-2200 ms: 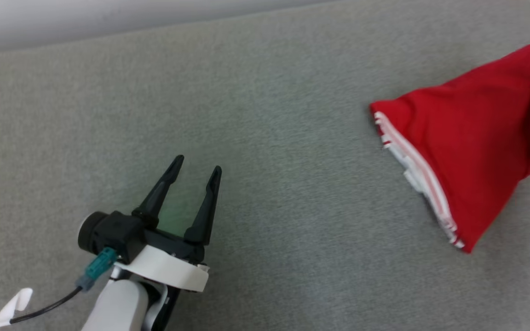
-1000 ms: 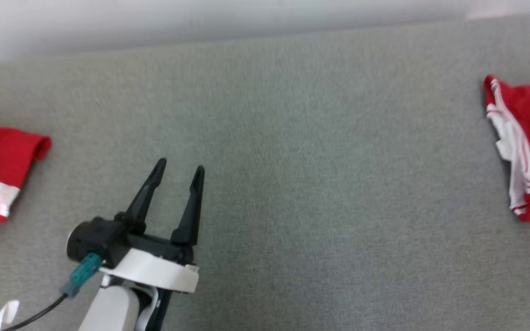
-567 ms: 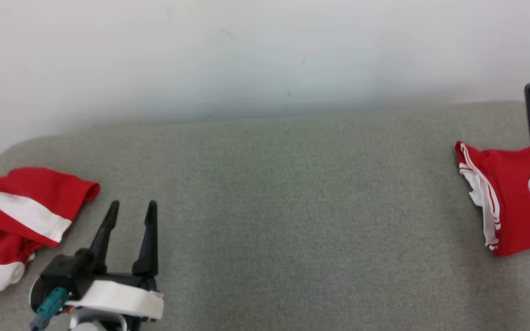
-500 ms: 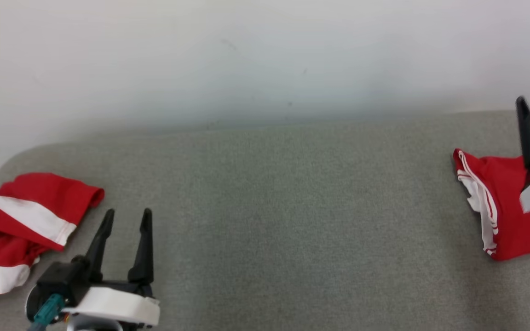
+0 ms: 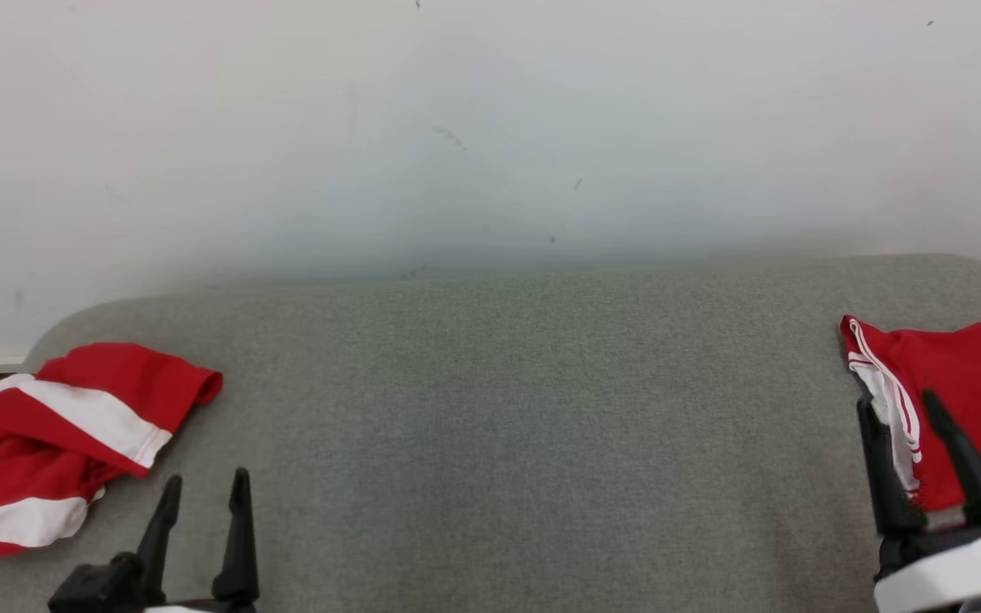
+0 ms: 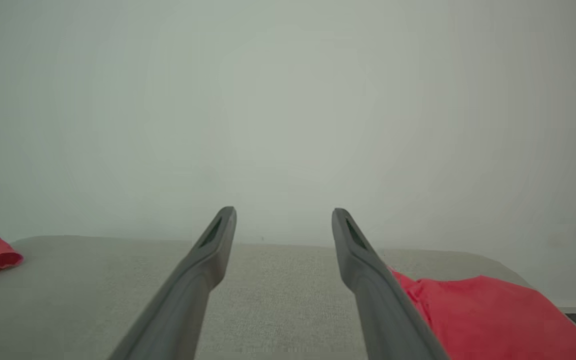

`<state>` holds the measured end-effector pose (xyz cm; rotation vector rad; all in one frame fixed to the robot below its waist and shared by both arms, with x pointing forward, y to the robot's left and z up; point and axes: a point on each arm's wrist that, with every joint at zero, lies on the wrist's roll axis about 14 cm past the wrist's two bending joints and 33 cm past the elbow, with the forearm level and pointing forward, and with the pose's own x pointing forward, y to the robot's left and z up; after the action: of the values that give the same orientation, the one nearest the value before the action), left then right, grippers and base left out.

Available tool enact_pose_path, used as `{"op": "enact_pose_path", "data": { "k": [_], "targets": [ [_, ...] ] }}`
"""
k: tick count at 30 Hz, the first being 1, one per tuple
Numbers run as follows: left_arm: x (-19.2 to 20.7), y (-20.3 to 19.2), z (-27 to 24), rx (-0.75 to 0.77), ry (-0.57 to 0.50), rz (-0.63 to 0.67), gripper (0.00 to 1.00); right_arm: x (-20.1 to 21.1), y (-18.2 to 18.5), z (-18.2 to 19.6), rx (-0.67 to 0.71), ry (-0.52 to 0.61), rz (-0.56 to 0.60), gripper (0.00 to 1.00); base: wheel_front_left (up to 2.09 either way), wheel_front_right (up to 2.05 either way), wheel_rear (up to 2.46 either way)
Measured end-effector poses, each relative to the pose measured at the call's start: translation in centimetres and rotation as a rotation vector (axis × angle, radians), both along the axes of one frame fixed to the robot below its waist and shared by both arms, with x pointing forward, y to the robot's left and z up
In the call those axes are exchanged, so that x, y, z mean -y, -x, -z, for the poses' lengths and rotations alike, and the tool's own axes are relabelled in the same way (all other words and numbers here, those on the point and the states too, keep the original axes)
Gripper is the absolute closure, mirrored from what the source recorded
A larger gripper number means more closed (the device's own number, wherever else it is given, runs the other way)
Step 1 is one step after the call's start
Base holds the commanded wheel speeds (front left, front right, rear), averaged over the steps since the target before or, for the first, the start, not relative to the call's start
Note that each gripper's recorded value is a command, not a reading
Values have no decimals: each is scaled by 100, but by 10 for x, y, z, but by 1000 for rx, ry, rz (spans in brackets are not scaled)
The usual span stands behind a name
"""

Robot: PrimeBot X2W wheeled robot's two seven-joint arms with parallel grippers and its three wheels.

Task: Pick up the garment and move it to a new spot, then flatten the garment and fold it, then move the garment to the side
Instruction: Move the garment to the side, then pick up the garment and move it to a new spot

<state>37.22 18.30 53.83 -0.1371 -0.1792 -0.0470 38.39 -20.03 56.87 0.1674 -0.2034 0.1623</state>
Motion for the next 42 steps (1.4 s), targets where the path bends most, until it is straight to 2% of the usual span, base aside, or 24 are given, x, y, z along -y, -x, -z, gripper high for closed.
{"op": "enact_pose_path", "data": {
  "k": [12,17,34,42],
  "targets": [
    [14,7,22,-63,0,34,0,-20,29,40,-72,-27,13,0,0,0,0],
    [15,6,24,-72,1,38,0,-23,29,35,-53,-68,29,0,0,0,0],
    [25,4,25,-74,3,66,0,-33,28,37,-61,-75,11,0,0,0,0],
    [9,8,20,-58,8,18,0,-51,21,38,-65,-80,-40,0,0,0,0]
  ]
}}
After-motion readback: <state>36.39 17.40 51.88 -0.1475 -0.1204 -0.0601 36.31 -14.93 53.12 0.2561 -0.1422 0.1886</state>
